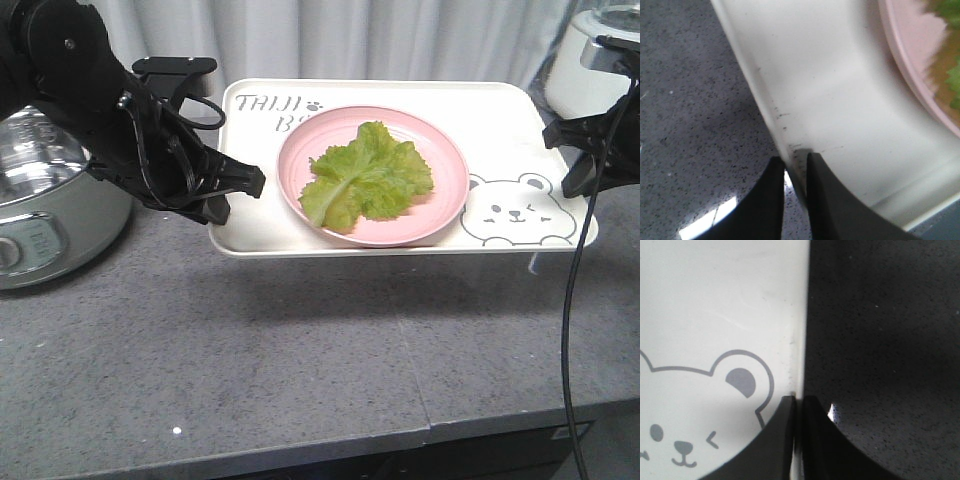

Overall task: Transfer vegetables to tray and serve
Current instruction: 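Hold the tray level with both grippers while the base turns away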

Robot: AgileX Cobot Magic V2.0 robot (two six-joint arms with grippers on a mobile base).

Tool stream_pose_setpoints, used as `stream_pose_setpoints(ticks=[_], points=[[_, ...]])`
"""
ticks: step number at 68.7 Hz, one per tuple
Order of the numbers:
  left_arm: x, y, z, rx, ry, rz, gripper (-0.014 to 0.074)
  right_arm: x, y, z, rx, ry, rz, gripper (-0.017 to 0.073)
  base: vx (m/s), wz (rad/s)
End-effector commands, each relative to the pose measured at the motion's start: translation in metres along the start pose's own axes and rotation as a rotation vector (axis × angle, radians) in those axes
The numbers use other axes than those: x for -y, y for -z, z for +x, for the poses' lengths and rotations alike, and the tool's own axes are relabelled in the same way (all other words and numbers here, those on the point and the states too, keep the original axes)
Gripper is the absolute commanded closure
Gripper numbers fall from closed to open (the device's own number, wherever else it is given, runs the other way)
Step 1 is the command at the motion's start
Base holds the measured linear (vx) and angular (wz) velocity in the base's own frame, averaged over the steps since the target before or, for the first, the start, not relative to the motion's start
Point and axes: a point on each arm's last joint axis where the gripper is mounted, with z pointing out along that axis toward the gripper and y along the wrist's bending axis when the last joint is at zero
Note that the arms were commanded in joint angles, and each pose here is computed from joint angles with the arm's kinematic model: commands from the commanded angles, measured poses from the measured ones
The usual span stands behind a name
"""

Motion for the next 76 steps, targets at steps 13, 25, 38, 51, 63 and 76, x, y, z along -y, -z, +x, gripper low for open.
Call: stream_pose_setpoints(ticks=[13, 25, 38, 51, 63, 76], points=[[0.0181, 0.0305, -0.0053, 0.14, -0.041, 0.089, 0.0601, -0.0175, 0.0288, 0.0007, 0.069, 0.008, -0.075, 0.0565, 0.01, -0.24], [0.0181, 0.0305, -0.0053, 0.14, -0.041, 0.089, 0.0599, -0.0175, 0.0288, 0.0007, 0.069, 0.008, -0.075, 0.0565, 0.01, -0.26], [0.0181, 0.0305, -0.0053, 0.14, -0.041, 0.089, 0.0599, -0.0175, 0.0288, 0.0007, 0.069, 0.011, -0.075, 0.0565, 0.01, -0.27], [0.0181, 0.0305, -0.0053, 0.14, -0.041, 0.089, 0.0599, -0.0175, 0.0288, 0.0007, 0.069, 0.011, -0.075, 0.0565, 0.01, -0.26], [0.0181, 0.0305, -0.0053, 0.14, -0.041, 0.089, 0.0599, -0.0175, 0.0288, 0.0007, 0.069, 0.011, -0.075, 0.0565, 0.01, -0.26], [0.0181, 0.0305, -0.0053, 0.14, -0.041, 0.089, 0.0599, -0.0175, 0.0288, 0.0007, 0.069, 0.011, -0.075, 0.0565, 0.0, -0.27]])
